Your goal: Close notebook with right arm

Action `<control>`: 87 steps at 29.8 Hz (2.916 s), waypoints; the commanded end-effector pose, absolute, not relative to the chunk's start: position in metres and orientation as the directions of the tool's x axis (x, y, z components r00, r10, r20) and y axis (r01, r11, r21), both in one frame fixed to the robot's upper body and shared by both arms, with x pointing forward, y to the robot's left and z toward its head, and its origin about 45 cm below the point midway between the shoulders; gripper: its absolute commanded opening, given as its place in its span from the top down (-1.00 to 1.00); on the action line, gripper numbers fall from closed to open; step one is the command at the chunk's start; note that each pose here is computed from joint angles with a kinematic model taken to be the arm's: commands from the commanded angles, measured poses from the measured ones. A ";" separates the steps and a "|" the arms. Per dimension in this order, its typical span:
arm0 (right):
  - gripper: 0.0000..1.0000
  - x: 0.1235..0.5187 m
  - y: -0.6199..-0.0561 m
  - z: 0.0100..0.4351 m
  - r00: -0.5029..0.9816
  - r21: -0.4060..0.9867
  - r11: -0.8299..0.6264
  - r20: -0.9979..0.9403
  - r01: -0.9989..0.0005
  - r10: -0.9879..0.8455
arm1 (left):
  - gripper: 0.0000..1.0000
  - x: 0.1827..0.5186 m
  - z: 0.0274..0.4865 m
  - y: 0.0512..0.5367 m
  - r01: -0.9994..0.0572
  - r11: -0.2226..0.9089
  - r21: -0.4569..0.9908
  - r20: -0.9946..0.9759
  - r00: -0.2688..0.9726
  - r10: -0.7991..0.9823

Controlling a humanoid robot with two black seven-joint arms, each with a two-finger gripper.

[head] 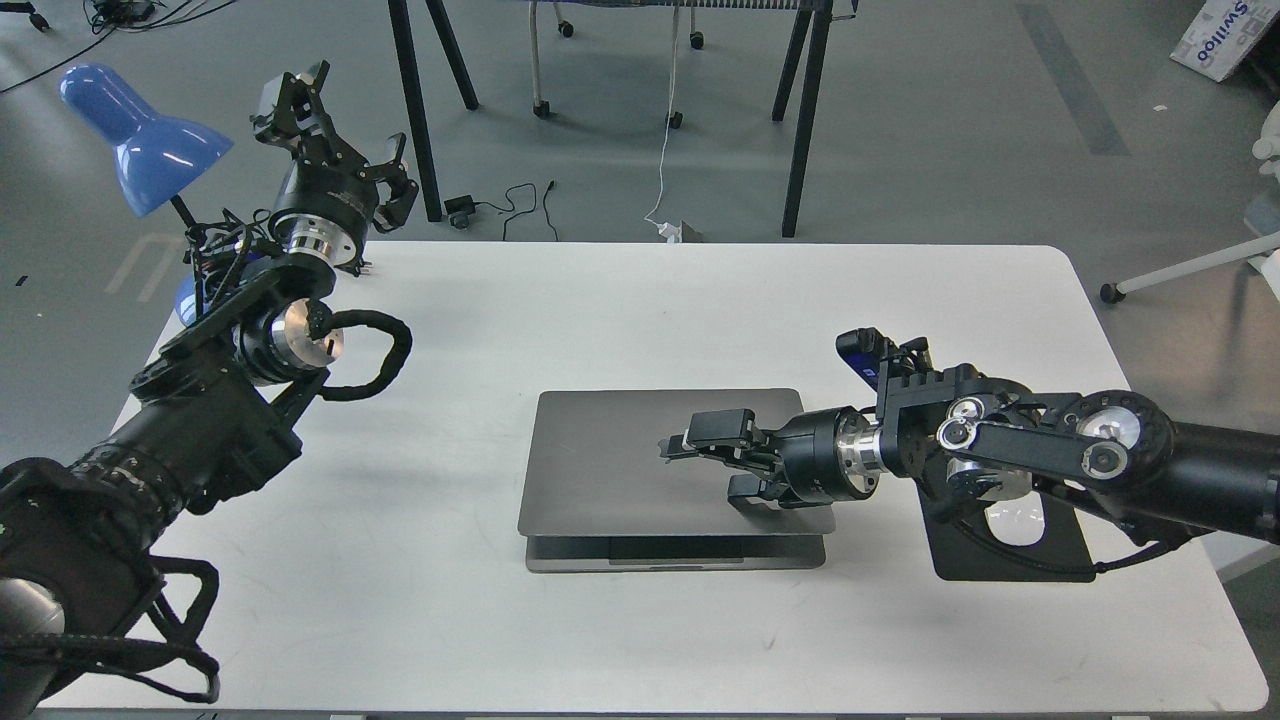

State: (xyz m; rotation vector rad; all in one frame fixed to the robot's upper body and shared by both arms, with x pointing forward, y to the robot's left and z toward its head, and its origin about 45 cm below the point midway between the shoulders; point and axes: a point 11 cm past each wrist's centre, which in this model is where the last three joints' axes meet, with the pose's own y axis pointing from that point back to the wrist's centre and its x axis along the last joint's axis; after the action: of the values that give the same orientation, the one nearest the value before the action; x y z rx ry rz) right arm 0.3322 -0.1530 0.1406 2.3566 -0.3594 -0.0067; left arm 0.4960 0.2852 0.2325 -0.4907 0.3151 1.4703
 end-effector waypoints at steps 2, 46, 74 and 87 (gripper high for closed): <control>-1.00 0.327 -0.162 0.127 0.957 0.701 -0.664 0.094 -0.261 -0.276 | -1.00 0.496 0.232 0.285 -0.992 0.029 -0.123 -0.491 0.086 0.867; -1.00 0.493 -0.276 0.347 0.457 -0.183 -0.419 -0.409 -0.889 -0.790 | -1.00 0.496 0.233 0.285 -0.992 0.029 -0.124 -0.494 0.087 0.865; -1.00 0.459 -0.310 0.281 0.371 -0.182 -0.337 -0.642 -0.924 -0.671 | -1.00 0.496 0.233 0.285 -0.992 0.028 -0.124 -0.493 0.086 0.866; -1.00 0.461 -0.308 0.285 0.372 -0.184 -0.336 -0.638 -0.924 -0.674 | -1.00 0.496 0.233 0.284 -0.992 0.030 -0.124 -0.493 0.087 0.866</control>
State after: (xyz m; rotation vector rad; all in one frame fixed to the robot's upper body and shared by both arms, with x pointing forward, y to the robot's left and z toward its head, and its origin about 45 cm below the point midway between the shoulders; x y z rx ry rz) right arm 0.4604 -0.3068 0.2835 2.9980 -1.9446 -0.8942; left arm 0.4961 0.2846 0.2327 -0.4933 0.3166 1.4699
